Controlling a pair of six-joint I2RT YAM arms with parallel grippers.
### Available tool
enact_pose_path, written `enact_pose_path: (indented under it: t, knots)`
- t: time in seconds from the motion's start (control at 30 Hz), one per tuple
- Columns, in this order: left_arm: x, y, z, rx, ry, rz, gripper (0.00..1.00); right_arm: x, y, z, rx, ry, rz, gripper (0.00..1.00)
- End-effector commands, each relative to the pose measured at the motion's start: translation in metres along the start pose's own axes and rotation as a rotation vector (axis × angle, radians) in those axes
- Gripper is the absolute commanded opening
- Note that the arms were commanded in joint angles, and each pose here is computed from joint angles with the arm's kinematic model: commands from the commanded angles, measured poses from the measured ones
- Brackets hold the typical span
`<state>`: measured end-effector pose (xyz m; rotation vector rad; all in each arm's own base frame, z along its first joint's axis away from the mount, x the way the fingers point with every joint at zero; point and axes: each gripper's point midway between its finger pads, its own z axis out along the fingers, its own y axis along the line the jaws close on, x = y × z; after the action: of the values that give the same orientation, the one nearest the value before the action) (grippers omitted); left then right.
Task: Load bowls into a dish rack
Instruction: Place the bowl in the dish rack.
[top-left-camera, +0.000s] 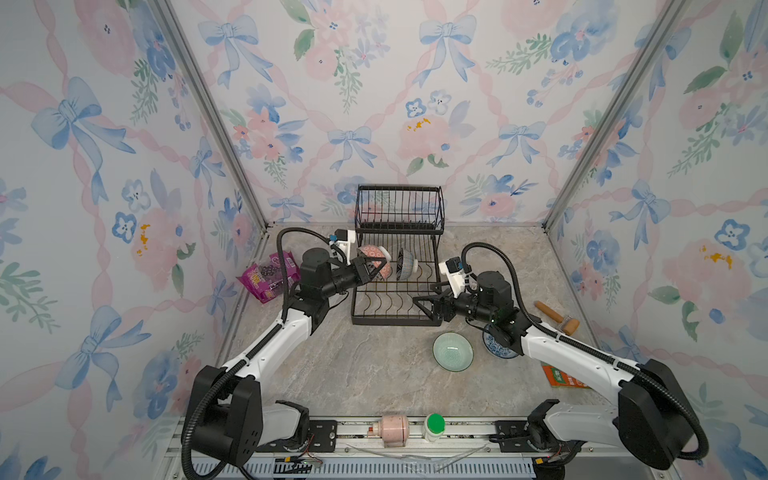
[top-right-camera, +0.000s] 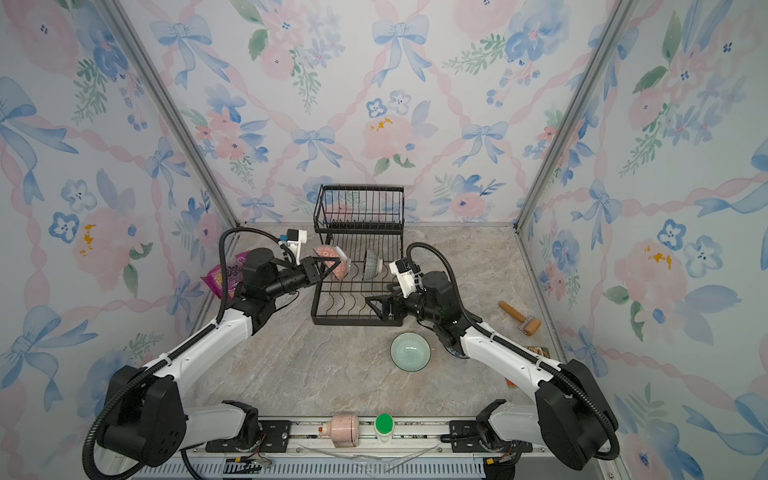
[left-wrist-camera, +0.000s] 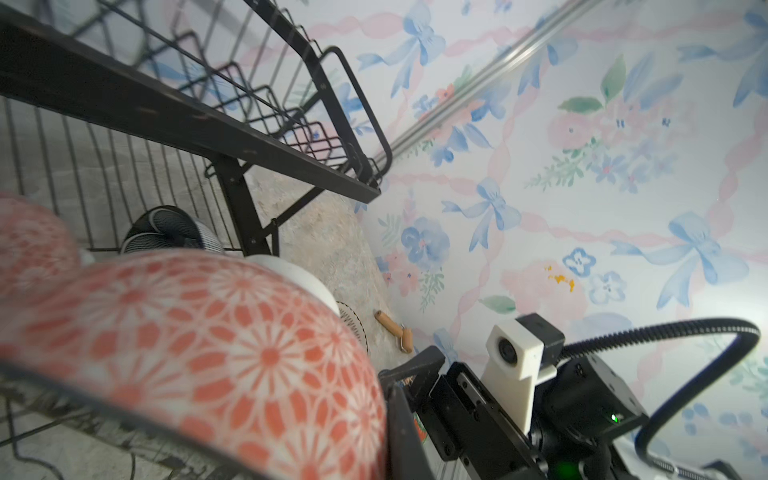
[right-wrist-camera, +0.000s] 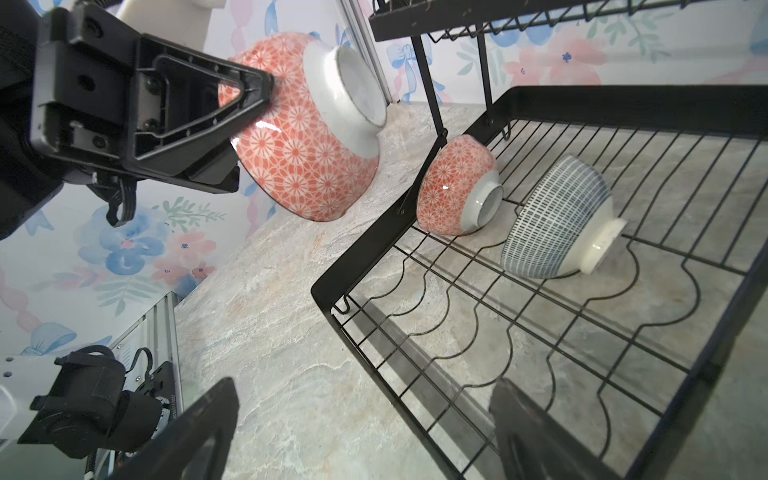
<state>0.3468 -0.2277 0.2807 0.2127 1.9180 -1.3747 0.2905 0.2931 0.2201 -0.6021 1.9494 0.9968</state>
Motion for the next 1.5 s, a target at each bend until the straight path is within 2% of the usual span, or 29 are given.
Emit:
enact_pose_path:
  t: [0.0, 0.1, 0.17, 0.23, 0.5, 0.73, 0.93, 1.13, 1.47]
  knots:
    - [0.027, -0.032, -0.008, 0.212, 0.208, 0.218, 0.0, 0.011, 0.012, 0.007, 0.02, 0.128, 0.011, 0.96]
    - [0.047, -0.026, -0.023, 0.222, 0.284, 0.271, 0.0, 0.015, 0.021, 0.015, 0.013, 0.137, -0.047, 0.96]
    - [0.056, -0.018, -0.032, 0.215, 0.307, 0.297, 0.0, 0.011, 0.016, 0.021, 0.033, 0.094, -0.058, 0.96]
    - [0.064, -0.008, -0.038, 0.237, 0.317, 0.263, 0.0, 0.007, 0.011, 0.028, 0.029, 0.079, -0.011, 0.96]
    - [0.082, 0.023, -0.042, 0.368, 0.374, 0.21, 0.0, 0.016, 0.025, 0.033, 0.002, 0.079, 0.001, 0.96]
    - [0.097, 0.055, -0.032, 0.314, 0.431, 0.172, 0.0, 0.016, 0.025, 0.031, 0.007, 0.11, 0.009, 0.96]
    - [0.098, 0.075, -0.025, 0.258, 0.453, 0.178, 0.0, 0.017, 0.019, 0.039, 0.018, 0.124, 0.025, 0.96]
    - [0.092, 0.089, -0.017, 0.221, 0.47, 0.204, 0.0, 0.014, 0.017, 0.037, 0.031, 0.098, 0.015, 0.96]
    - [0.103, 0.1, -0.013, 0.218, 0.5, 0.191, 0.0, 0.017, 0.014, 0.036, 0.038, 0.109, 0.007, 0.96]
